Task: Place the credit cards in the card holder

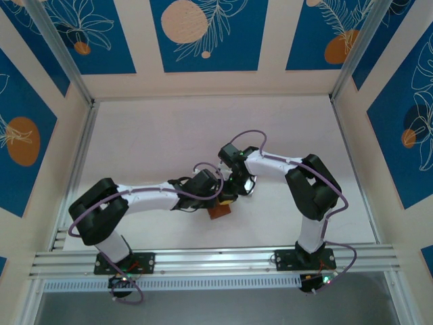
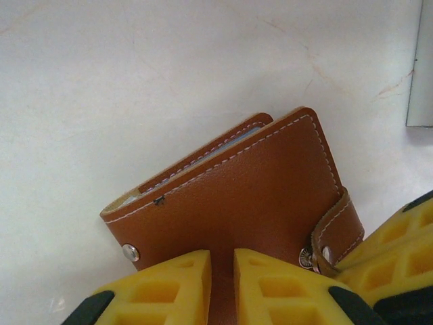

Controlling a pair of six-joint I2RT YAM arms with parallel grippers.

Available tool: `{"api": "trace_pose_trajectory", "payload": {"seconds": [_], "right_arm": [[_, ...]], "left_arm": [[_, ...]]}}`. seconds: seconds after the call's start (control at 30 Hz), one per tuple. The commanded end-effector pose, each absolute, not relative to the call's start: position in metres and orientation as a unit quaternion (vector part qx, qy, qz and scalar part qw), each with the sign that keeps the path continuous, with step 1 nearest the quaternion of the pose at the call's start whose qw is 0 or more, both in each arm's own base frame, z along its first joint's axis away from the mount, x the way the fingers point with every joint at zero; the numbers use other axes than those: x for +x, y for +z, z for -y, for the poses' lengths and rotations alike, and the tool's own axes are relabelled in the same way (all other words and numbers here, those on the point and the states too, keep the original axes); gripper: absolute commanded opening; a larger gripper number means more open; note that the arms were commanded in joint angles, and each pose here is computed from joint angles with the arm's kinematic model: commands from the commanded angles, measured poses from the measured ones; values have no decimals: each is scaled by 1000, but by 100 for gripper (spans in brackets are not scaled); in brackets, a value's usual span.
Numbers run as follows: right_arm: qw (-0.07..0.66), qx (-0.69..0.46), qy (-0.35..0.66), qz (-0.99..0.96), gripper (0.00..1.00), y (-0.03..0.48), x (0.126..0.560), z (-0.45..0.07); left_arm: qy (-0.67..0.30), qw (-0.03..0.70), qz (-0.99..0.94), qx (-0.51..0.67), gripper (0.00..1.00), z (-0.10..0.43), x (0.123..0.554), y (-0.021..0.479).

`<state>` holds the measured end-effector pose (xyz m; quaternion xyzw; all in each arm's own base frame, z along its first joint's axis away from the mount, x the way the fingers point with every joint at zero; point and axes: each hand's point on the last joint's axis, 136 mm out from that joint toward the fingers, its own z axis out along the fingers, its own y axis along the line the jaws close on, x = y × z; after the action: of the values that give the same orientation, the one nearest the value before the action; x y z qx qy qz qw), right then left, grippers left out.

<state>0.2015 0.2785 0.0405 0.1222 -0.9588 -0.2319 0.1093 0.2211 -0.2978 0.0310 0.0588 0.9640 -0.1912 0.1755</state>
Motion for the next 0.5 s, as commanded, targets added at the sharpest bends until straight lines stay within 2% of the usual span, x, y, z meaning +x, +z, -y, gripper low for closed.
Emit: {"api": "trace_pose_trajectory", "payload": {"seconds": [0.0, 0.47], "right_arm": [[133, 132, -221, 957, 0, 36, 190, -278], [140, 124, -226, 956, 0, 31, 196, -287]], "left_arm": [[-174, 151, -971, 60, 17, 293, 209, 10], [-175, 151, -971, 60, 17, 294, 209, 11]]}}
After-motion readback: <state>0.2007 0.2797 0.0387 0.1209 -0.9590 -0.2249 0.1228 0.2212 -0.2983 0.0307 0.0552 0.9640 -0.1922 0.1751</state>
